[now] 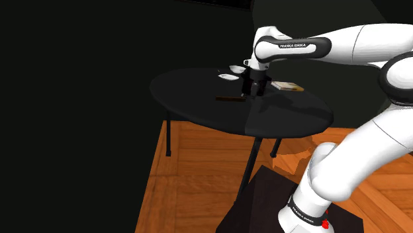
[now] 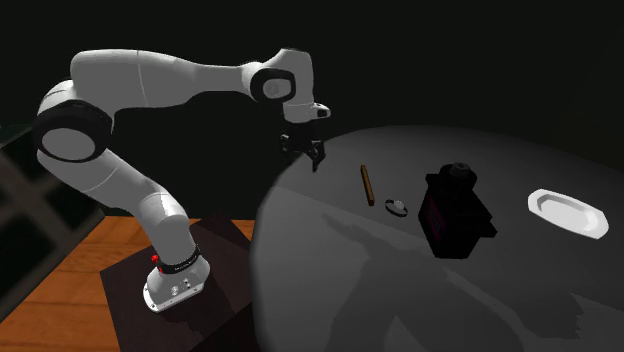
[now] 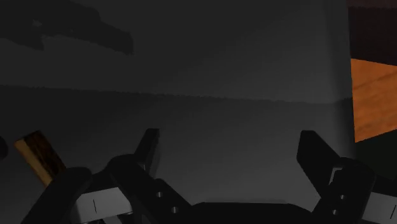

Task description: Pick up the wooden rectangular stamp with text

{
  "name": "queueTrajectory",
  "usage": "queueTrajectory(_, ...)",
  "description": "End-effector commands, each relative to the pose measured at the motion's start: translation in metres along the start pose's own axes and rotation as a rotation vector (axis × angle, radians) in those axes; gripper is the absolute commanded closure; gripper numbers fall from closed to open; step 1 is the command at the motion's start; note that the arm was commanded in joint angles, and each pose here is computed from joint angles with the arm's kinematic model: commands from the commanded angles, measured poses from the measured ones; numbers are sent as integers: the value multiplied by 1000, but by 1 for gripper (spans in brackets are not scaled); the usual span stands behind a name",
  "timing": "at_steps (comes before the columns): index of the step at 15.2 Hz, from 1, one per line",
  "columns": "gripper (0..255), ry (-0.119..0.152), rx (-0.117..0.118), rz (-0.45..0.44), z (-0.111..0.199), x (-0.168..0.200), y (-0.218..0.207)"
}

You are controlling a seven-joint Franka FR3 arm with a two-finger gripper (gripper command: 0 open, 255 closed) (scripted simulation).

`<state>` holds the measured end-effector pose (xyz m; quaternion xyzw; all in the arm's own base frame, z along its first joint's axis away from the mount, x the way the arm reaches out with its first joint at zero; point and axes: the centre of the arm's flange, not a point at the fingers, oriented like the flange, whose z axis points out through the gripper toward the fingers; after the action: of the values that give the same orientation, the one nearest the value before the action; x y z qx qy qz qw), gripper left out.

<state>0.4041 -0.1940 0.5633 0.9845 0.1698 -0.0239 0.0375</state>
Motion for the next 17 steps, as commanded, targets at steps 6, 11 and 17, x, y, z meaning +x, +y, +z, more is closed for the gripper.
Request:
queueTrajectory(6, 0, 13, 11, -174, 25, 44, 79)
queueTrajectory(11, 0, 22, 20, -295, 44, 83, 129)
queueTrajectory(17, 0, 33, 30, -440, 66, 138, 183)
